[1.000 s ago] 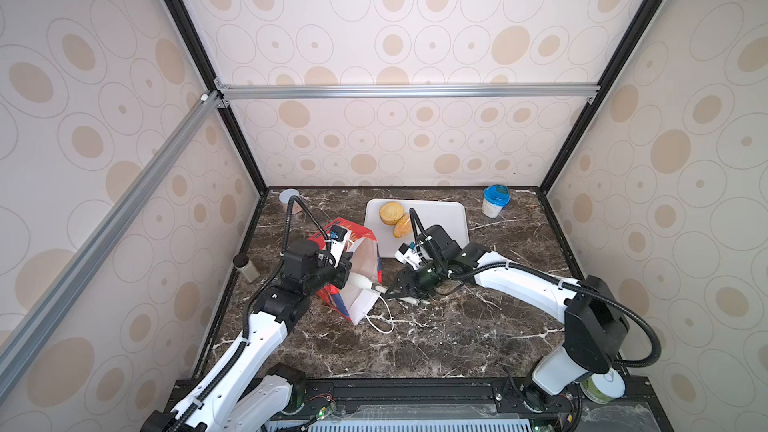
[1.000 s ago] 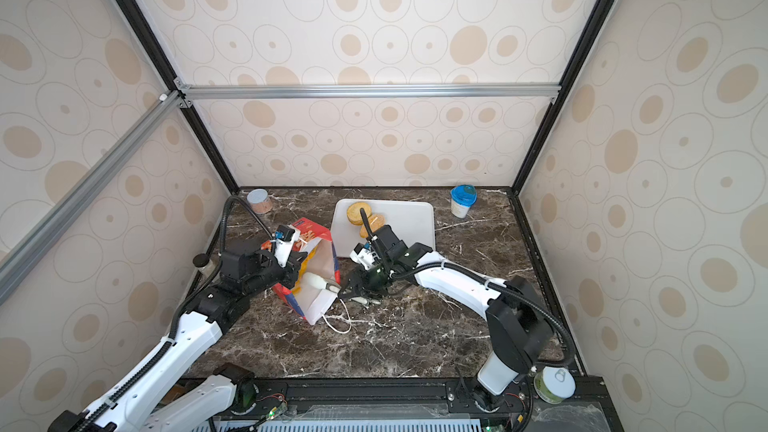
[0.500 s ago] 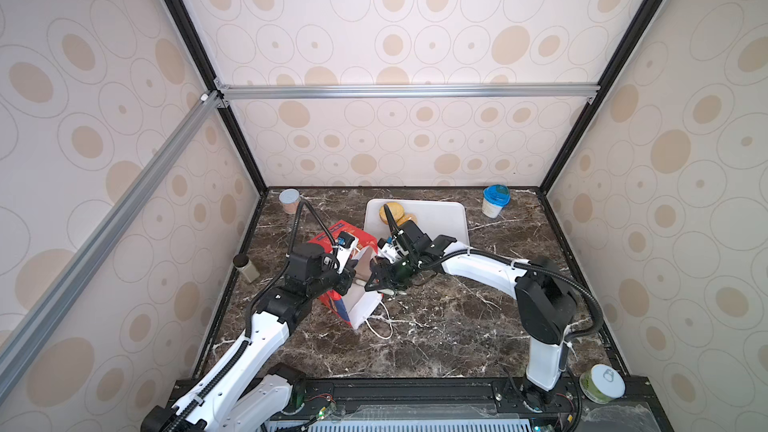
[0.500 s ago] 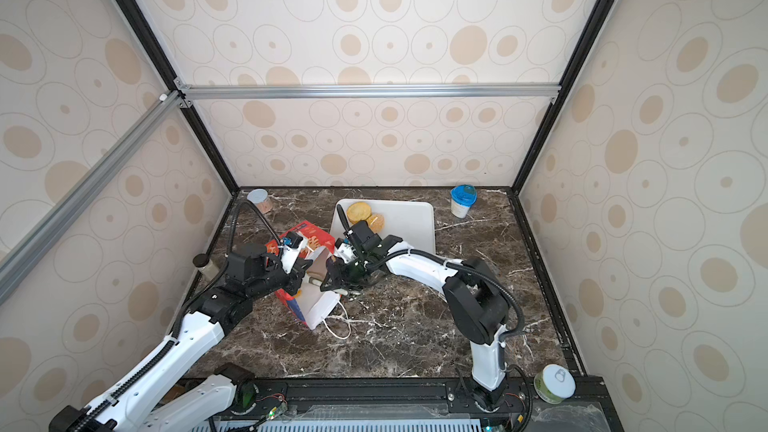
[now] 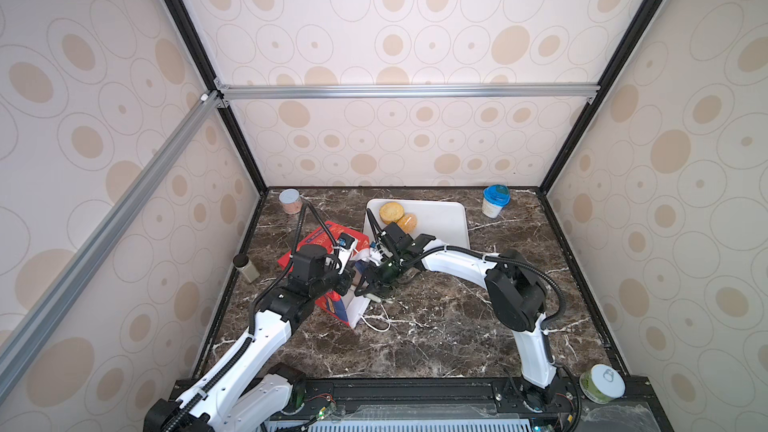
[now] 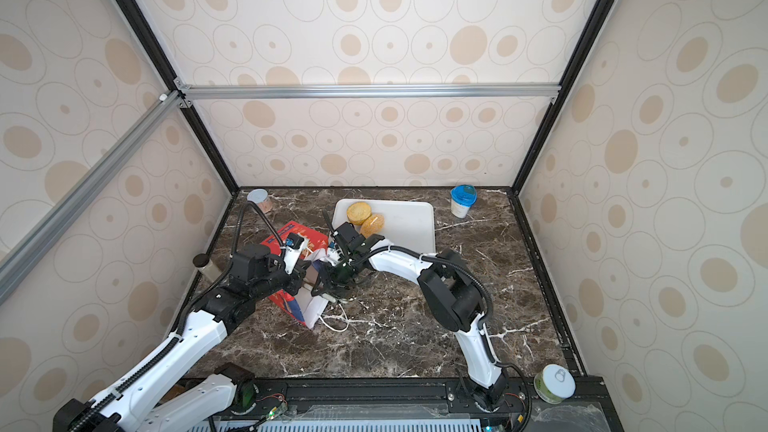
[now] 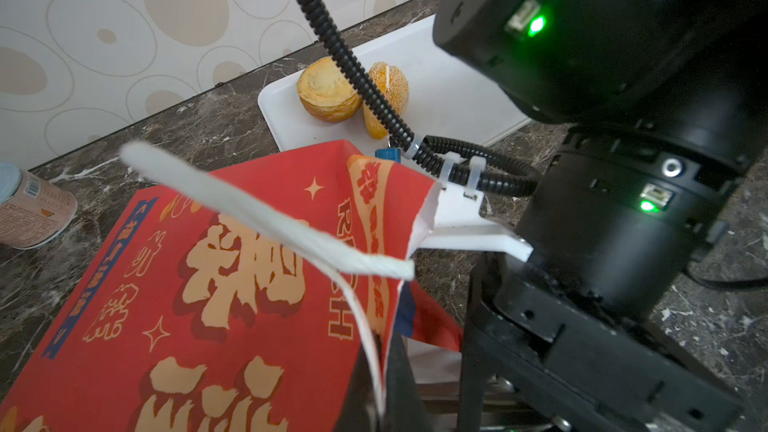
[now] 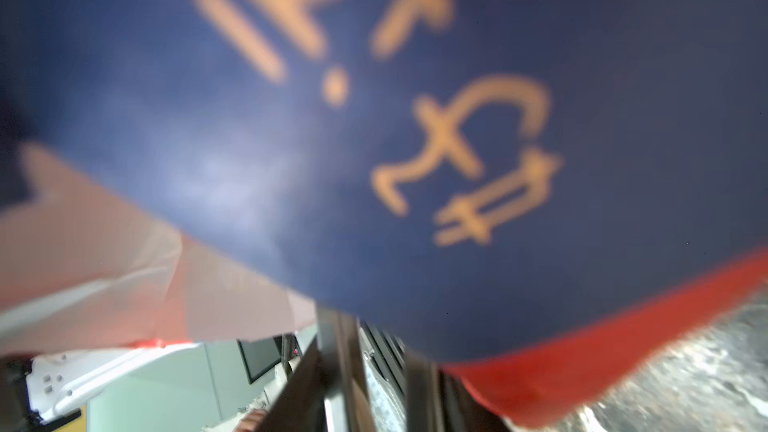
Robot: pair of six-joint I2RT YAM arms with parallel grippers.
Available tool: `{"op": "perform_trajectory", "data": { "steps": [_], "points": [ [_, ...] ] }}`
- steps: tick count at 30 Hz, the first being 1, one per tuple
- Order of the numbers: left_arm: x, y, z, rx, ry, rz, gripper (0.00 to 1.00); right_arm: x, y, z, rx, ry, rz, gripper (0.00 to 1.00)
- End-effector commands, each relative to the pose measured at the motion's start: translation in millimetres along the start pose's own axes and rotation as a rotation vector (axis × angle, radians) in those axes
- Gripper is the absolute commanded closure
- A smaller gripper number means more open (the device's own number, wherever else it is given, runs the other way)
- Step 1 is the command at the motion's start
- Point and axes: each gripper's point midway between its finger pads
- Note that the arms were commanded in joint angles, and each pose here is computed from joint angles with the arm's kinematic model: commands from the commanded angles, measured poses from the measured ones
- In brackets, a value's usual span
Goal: Take the fake bread out of the paper bag
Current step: 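Push the tongs down into the bag opening with the right gripper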
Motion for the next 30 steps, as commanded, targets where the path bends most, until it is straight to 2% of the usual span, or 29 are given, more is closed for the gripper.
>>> {"op": "perform_trajectory", "data": {
  "steps": [1, 5, 8, 20, 30],
  "points": [
    [-2, -2, -11, -0.046, 0.022, -0.002, 1.00, 17, -5, 1, -0.008, -0.046, -0.030, 0.72],
    [1, -4, -10, -0.046, 0.026, -0.026, 1.00, 22, -11, 8, -0.008, -0.048, -0.039, 0.90],
    [3, -5, -10, -0.054, 0.029, -0.041, 1.00, 21, -19, 19, -0.007, -0.054, -0.024, 0.95],
    [6, -8, -17, -0.102, 0.019, -0.059, 1.00, 13, -64, 69, -0.052, -0.065, 0.058, 1.00],
    [1, -8, -19, -0.111, 0.006, -0.031, 1.00, 6, -81, 69, -0.089, -0.068, 0.070, 1.00]
  ]
}}
Point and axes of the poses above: each gripper's point midway between its finger pads, its own y axis out along the fingers, its own x axis along the line the jaws close on, z = x × y, and after that the axes turned 8 degrees about y, right-handed
